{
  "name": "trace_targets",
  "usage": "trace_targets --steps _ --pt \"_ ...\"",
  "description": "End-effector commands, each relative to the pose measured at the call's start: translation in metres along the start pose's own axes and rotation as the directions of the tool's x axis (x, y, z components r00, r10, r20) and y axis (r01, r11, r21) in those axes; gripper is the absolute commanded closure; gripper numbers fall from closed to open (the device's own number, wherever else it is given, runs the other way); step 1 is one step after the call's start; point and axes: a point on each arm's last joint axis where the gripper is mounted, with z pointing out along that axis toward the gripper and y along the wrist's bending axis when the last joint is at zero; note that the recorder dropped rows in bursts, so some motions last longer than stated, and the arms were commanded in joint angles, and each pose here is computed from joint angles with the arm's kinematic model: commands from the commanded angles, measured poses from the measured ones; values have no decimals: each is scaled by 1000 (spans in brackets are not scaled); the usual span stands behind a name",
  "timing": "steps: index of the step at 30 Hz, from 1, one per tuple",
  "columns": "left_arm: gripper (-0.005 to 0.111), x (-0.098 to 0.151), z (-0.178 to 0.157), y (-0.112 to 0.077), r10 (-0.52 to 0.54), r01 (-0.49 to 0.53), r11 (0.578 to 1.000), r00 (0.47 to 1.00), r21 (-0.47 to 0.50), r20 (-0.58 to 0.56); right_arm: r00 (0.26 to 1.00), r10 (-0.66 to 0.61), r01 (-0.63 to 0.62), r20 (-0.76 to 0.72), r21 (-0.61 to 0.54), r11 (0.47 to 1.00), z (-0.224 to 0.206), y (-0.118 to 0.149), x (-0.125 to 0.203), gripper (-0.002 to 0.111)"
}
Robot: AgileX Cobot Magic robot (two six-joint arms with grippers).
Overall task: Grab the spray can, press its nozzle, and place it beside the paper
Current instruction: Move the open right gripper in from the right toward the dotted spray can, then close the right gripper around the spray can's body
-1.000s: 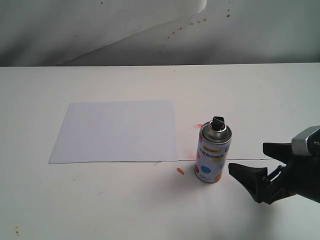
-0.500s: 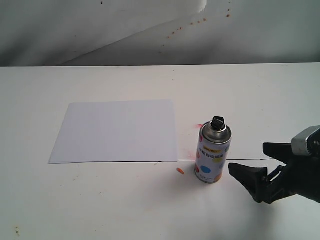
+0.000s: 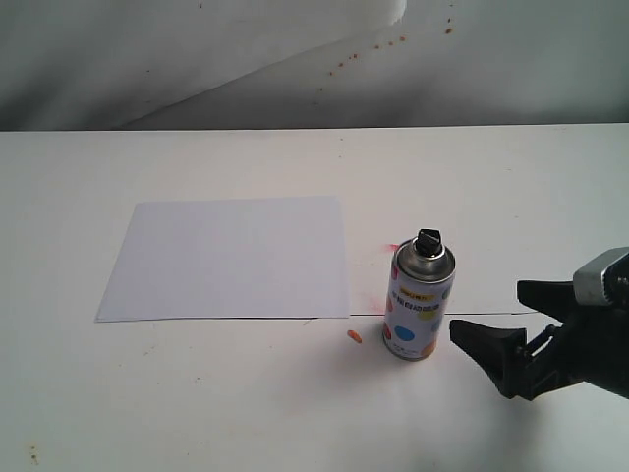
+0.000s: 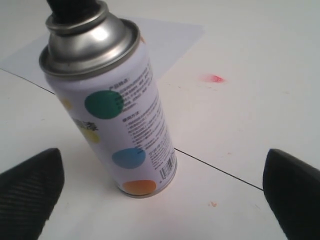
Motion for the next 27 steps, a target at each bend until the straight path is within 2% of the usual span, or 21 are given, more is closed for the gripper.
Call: trace_targets --steps 1,10,18,27 --pt "107 0 0 0 5 -5 1000 1000 5 15 1000 4 -4 2 5 1000 -1 -1 1 3" --pt "107 0 0 0 5 -5 1000 1000 5 15 999 47 -47 -1 -45 998 7 0 11 3" --pt "107 0 0 0 5 -5 1000 1000 5 15 998 -66 66 3 -108 992 21 10 8 3" --pt "107 0 0 0 5 -5 1000 1000 5 15 997 -70 72 19 -121 990 31 2 -1 3"
